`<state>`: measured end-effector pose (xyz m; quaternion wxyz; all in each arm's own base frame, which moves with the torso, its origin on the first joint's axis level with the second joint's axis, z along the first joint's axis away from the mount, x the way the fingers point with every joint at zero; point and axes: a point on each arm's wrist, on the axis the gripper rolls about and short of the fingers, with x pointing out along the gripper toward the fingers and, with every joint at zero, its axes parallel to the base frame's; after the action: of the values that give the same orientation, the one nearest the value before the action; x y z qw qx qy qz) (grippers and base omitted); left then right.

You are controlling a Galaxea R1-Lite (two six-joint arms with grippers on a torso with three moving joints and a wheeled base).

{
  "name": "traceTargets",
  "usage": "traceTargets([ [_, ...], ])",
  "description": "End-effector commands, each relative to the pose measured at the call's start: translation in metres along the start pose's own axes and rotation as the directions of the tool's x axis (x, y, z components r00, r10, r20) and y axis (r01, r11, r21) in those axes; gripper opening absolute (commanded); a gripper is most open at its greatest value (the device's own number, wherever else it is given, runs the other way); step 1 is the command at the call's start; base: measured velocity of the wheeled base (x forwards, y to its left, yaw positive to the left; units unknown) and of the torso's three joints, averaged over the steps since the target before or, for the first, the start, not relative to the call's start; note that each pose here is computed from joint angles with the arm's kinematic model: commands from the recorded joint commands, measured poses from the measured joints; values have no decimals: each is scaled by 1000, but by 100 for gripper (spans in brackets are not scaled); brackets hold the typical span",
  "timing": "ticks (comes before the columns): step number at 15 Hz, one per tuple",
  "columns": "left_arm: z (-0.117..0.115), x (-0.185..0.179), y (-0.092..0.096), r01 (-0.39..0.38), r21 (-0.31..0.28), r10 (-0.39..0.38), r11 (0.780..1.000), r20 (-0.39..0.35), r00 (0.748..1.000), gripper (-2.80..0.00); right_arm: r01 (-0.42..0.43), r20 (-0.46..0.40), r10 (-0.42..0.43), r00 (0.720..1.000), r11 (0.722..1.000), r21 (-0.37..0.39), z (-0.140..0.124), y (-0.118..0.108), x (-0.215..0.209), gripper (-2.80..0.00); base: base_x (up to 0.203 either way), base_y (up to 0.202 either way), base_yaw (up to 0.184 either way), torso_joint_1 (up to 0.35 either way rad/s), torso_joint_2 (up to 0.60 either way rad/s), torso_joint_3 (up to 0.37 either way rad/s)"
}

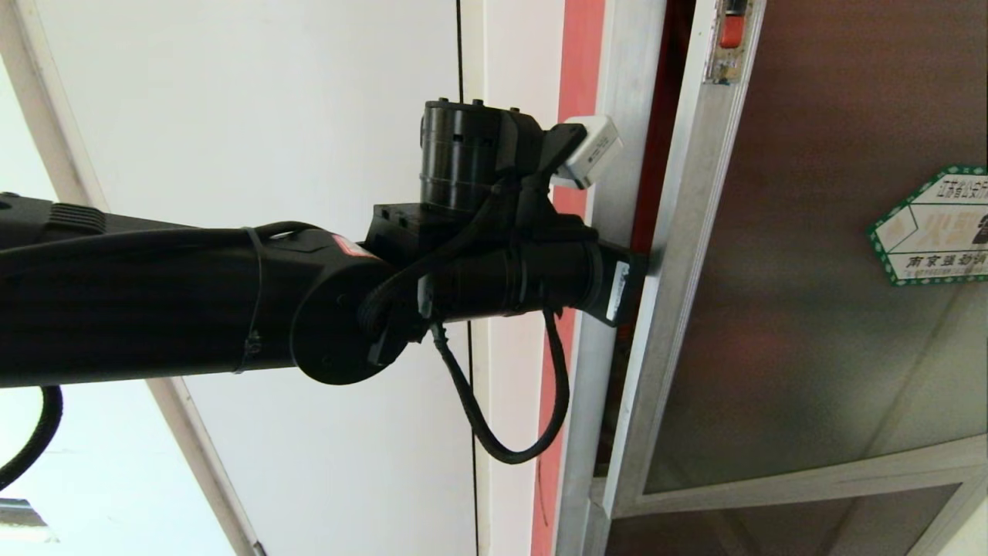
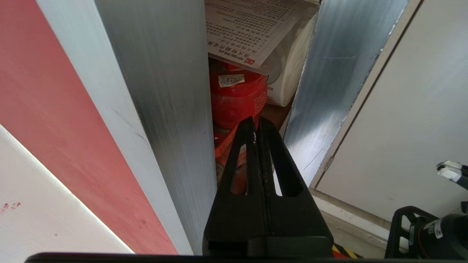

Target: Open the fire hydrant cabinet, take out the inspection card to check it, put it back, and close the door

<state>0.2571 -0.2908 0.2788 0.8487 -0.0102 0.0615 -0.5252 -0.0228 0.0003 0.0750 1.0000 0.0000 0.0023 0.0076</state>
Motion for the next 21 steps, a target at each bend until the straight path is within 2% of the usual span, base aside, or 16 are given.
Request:
traceTargets([
  [1, 4, -4, -6, 16, 2, -16, 1000, 10, 1000, -280, 0, -1, 0, 1000, 1000, 0, 0, 0, 0, -280, 0, 0, 0, 0, 0, 0],
  [7, 3, -13, -35, 89, 1, -89, 996, -4, 996, -280, 0, -1, 0, 1000, 1000, 0, 0, 0, 0, -280, 0, 0, 0, 0, 0, 0],
  [11, -8, -18, -58, 148, -2, -148, 989, -42, 988, -280, -2, -1, 2, 1000, 1000, 0, 0, 0, 0, -280, 0, 0, 0, 0, 0, 0],
  [14, -11, -24, -74, 193, 8, -193, 981, -25, 981, -280, 0, -1, 0, 1000, 1000, 0, 0, 0, 0, -280, 0, 0, 0, 0, 0, 0],
  [18, -23, -32, -106, 282, 8, -281, 959, -62, 958, -280, 0, -1, 0, 1000, 1000, 0, 0, 0, 0, -280, 0, 0, 0, 0, 0, 0],
  [21, -27, -31, -122, 326, 9, -324, 945, -74, 943, -280, -2, -1, 2, 1000, 1000, 0, 0, 0, 0, -280, 0, 0, 0, 0, 0, 0],
])
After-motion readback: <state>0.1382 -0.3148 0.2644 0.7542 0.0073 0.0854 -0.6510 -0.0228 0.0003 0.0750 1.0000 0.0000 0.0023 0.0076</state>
